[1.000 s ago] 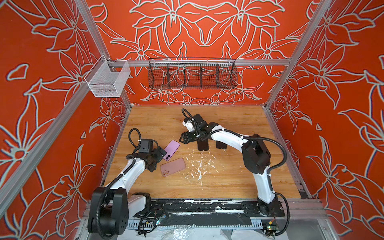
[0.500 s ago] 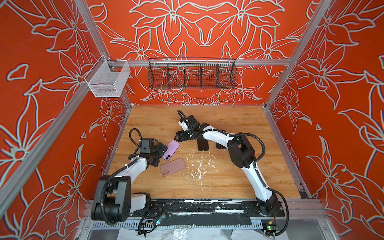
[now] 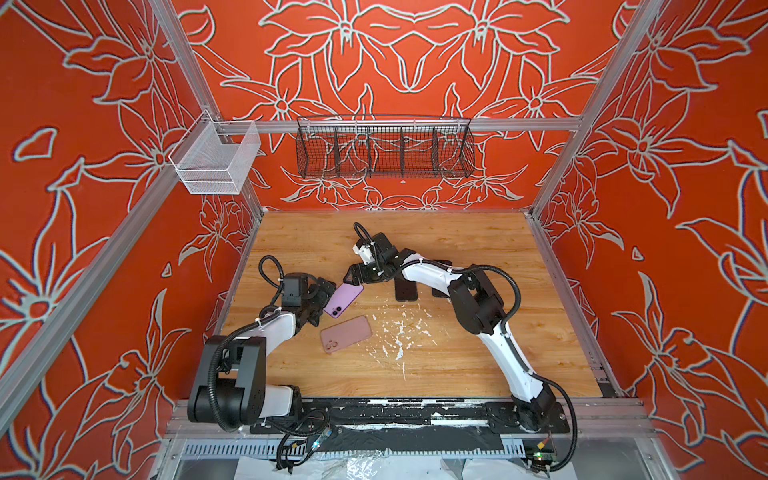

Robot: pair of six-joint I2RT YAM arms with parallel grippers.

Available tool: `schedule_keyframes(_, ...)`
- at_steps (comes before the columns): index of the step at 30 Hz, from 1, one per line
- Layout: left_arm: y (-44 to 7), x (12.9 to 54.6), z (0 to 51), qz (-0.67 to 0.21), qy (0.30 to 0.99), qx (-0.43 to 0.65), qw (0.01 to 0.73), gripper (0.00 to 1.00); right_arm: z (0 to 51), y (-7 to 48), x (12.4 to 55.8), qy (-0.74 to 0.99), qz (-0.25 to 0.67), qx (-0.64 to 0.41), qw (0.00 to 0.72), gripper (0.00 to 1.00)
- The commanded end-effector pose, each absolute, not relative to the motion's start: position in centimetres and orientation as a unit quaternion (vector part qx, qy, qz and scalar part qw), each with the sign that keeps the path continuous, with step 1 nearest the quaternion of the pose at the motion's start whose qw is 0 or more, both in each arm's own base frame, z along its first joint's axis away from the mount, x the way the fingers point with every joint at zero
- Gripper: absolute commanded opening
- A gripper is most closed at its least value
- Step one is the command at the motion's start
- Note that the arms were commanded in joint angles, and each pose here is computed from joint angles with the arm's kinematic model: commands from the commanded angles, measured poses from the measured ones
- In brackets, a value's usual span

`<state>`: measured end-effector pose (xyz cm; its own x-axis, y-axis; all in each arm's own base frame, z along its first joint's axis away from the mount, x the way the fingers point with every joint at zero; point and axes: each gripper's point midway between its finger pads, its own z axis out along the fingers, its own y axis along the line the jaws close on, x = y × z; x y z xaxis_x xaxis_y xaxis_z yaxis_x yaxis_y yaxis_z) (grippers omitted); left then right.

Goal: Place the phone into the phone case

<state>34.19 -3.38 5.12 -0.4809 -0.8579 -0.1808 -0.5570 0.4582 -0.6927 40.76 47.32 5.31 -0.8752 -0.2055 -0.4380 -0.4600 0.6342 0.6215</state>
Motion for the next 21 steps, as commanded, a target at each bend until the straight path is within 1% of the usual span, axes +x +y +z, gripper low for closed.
schedule_keyframes(1,-3.6,33.3,3.0,-0.286,0.813,-0.452,0.232,0.98,3.3,46.7,38.8,0.896,0.392,-0.166,0.125,0.79)
schedule_keyframes(4,-4.1,33.9,2.9,-0.303,0.811,-0.446,0.228,0.98,3.7,46.1,37.8,0.894,0.401,-0.157,0.123,0.79)
schedule_keyframes(10,-6.4,35.3,3.0,-0.351,0.817,-0.417,0.188,0.98,4.9,44.3,35.7,0.892,0.41,-0.143,0.123,0.79)
schedule_keyframes(13,-7.4,35.6,3.0,-0.373,0.812,-0.411,0.179,0.98,5.8,43.6,34.9,0.891,0.414,-0.139,0.125,0.79)
schedule_keyframes(21,-9.2,35.6,4.0,-0.383,0.831,-0.364,0.175,0.98,8.0,42.2,34.0,0.89,0.413,-0.127,0.142,0.79)
